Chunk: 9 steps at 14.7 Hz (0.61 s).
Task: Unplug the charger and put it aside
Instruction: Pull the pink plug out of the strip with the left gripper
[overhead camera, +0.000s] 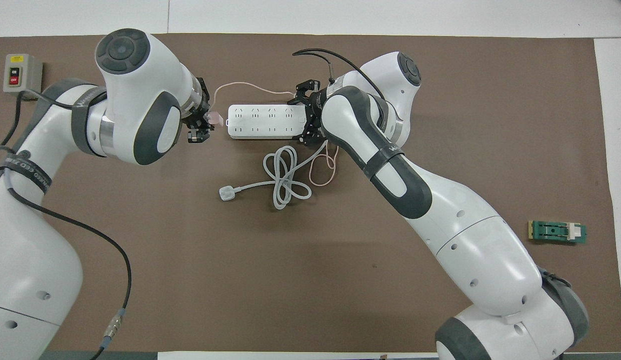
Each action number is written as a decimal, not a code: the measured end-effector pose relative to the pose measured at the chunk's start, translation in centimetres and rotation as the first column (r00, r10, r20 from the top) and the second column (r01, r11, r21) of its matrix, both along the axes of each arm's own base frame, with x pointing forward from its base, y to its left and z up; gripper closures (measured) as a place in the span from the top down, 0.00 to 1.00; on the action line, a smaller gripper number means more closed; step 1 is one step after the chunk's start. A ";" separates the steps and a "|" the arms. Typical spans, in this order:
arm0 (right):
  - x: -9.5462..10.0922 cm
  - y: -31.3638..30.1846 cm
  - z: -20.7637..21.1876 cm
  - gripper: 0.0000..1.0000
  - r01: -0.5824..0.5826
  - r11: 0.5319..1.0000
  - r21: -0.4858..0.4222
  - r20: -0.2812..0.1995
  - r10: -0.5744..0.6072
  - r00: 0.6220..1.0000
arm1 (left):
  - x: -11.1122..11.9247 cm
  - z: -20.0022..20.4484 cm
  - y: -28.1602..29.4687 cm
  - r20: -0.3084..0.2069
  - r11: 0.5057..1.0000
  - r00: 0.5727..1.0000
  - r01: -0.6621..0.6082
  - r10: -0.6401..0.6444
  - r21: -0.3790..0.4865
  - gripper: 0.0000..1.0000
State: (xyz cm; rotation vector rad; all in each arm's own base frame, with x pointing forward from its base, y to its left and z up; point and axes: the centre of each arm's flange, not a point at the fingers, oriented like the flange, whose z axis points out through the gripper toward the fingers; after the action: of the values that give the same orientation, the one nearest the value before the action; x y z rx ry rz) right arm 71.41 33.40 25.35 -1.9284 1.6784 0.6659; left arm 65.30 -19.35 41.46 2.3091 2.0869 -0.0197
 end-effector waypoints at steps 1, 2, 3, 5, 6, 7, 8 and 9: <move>0.0 0.0 0.0 0.95 0.000 1.000 0.000 0.000 0.000 1.000 | 0.1 1.0 2.0 -0.011 1.000 1.000 0.025 -0.025 0.000 0.29; 0.0 0.0 0.0 0.95 0.000 1.000 0.000 0.000 0.000 1.000 | 0.1 1.8 4.1 -0.026 0.998 0.998 0.055 -0.055 0.002 0.29; 0.0 0.0 0.0 0.95 0.000 1.000 0.000 0.000 0.000 1.000 | 0.1 2.4 6.2 -0.040 0.996 0.996 0.085 -0.085 0.003 0.29; 0.0 0.0 0.0 0.95 0.000 1.000 0.000 0.000 0.000 1.000 | 0.1 3.0 10.5 -0.064 0.990 0.988 0.140 -0.140 -0.001 0.29; 0.0 0.0 0.0 0.95 0.000 1.000 0.000 0.000 0.000 1.000 | 0.1 3.2 12.7 -0.077 0.985 0.982 0.171 -0.171 -0.005 0.29; 0.0 0.0 0.0 0.95 0.000 1.000 0.000 0.000 0.000 1.000 | 0.0 3.4 14.9 -0.088 0.979 0.975 0.205 -0.205 -0.011 0.29; 0.0 0.0 0.0 0.95 0.000 1.000 0.000 0.000 0.000 1.000 | -0.3 3.7 17.7 -0.098 0.969 0.964 0.245 -0.246 -0.021 0.29; 0.0 0.0 0.0 0.95 0.000 1.000 0.000 0.000 0.000 1.000 | -0.6 4.1 20.2 -0.107 0.960 0.954 0.277 -0.278 -0.031 0.29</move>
State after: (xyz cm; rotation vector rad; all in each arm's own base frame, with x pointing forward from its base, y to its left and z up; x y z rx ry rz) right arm 71.41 33.41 25.35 -1.9285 1.6782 0.6660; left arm 64.68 0.86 45.60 2.6278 1.7773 -0.1725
